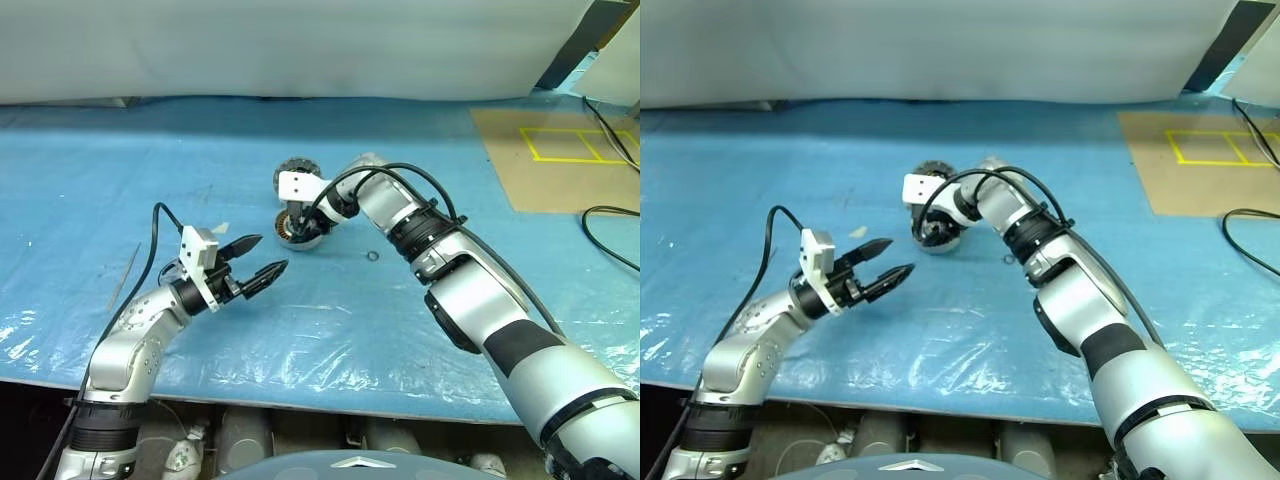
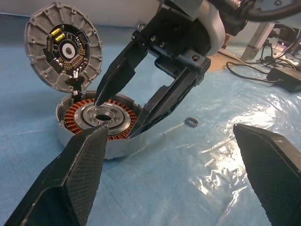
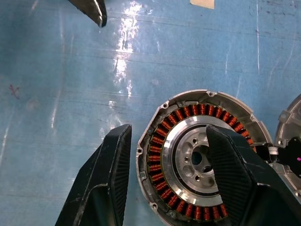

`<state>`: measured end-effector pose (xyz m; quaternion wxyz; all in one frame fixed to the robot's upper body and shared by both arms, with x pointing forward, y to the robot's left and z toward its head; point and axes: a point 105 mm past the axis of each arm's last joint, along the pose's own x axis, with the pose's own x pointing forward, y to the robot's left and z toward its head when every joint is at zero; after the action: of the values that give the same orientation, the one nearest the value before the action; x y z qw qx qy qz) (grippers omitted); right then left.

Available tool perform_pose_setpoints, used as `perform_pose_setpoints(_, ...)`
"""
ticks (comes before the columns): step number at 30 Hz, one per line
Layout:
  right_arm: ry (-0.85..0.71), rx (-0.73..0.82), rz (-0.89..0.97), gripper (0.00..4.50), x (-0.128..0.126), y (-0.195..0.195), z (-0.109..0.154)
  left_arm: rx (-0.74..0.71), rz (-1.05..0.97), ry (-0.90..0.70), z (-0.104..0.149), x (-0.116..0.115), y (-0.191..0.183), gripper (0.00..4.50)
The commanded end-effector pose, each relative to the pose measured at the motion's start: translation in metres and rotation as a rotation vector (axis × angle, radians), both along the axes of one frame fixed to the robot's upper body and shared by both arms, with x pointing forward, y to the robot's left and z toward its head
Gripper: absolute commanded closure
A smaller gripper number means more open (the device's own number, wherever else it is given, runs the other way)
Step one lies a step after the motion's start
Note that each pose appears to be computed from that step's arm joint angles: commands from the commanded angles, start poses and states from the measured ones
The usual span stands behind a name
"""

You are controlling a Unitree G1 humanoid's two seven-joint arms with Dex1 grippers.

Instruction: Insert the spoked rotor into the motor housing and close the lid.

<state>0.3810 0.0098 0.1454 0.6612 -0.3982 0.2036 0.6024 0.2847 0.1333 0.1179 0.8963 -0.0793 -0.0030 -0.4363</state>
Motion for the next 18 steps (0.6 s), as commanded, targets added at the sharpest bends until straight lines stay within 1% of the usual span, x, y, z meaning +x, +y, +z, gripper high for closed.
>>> perform_pose_setpoints(1, -0.036, 0.031, 0.072, 1.72, -0.008, 0.003, 0.016, -0.005, -0.010, -0.046, 0.011, -0.003, -0.002, 0.01)
perform_pose_setpoints(3, -0.043, 0.030, 0.102, 1.33, -0.013, 0.002, 0.015, -0.005, -0.009, -0.045, 0.010, -0.003, -0.002, 0.00)
perform_pose_setpoints(7, -0.041, 0.023, 0.100, 0.02, -0.015, 0.002, 0.013, -0.004, -0.009, -0.044, 0.010, -0.003, -0.002, 0.00)
perform_pose_setpoints(10, -0.039, 0.006, 0.096, 0.02, -0.014, 0.001, 0.008, -0.003, -0.009, -0.044, 0.010, -0.002, -0.002, 0.00)
perform_pose_setpoints(14, -0.045, -0.003, 0.041, 0.02, -0.006, 0.001, 0.003, 0.001, -0.009, -0.045, 0.009, -0.002, -0.003, 0.00)
perform_pose_setpoints(18, -0.048, -0.023, 0.045, 0.02, -0.006, 0.000, -0.003, 0.005, -0.009, -0.041, 0.008, -0.002, -0.002, 0.00)
